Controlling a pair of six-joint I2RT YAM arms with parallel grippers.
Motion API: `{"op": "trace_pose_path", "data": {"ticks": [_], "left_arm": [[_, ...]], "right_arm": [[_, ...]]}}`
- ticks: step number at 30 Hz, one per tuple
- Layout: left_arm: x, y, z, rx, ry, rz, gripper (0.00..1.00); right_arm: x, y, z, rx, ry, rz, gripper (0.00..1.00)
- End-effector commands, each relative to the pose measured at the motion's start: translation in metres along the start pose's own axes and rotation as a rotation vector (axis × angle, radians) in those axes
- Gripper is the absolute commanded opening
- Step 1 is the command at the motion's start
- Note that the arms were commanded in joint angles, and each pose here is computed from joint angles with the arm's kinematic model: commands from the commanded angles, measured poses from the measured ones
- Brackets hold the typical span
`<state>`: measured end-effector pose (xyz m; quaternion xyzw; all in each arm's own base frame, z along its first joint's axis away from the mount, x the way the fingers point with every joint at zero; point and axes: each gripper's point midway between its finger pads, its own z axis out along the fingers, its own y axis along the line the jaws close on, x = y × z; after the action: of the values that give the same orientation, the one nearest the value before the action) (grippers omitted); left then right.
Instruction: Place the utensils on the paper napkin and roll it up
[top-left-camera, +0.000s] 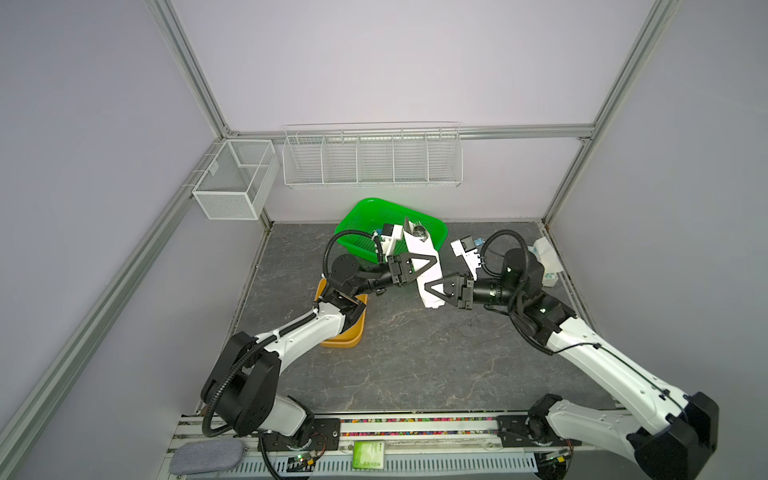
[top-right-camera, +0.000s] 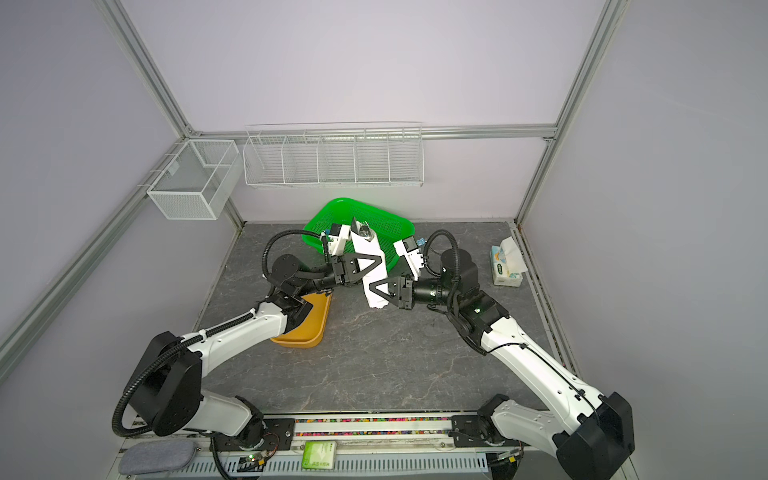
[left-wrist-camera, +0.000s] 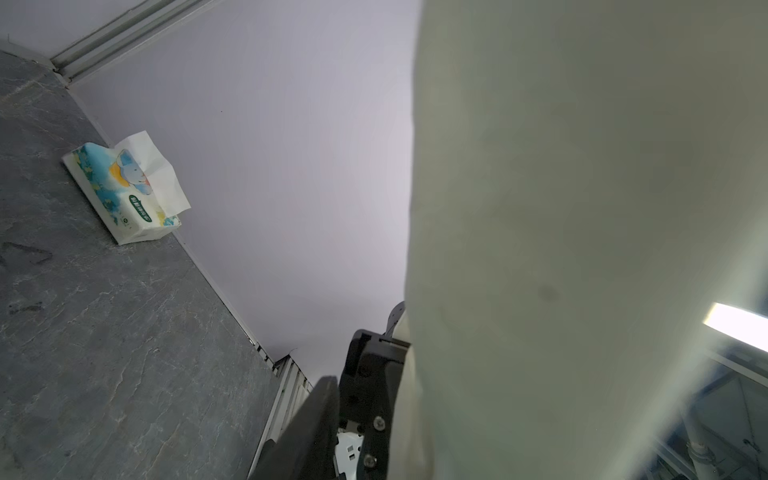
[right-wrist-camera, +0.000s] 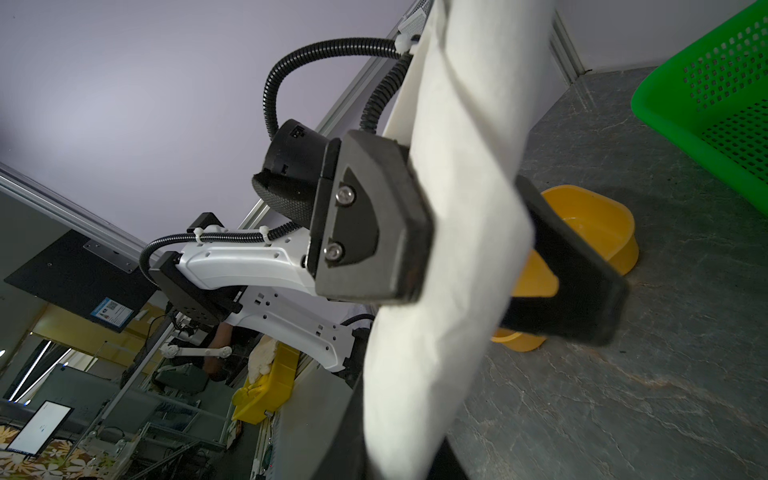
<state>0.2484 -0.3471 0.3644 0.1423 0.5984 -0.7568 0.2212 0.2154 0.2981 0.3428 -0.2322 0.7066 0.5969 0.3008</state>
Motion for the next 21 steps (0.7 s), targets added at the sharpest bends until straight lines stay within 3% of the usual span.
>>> {"op": "trace_pose_path", "data": {"ticks": [1, 13, 21], "left_arm": [[-0.001, -0.020, 0.005, 0.057, 0.020, 0.034, 0.43], [0.000, -0.030, 0.006, 0.089, 0.040, 0.063, 0.47], [-0.002, -0.033, 0.006, 0.102, 0.030, 0.066, 0.25]], "right_arm": [[-0.006, 0.013, -0.003, -0.051, -0.024, -0.051, 0.16], [-0.006, 0.013, 0.000, -0.068, -0.016, -0.043, 0.16], [-0.008, 0.014, -0.004, -0.051, -0.029, -0.049, 0.16]]}}
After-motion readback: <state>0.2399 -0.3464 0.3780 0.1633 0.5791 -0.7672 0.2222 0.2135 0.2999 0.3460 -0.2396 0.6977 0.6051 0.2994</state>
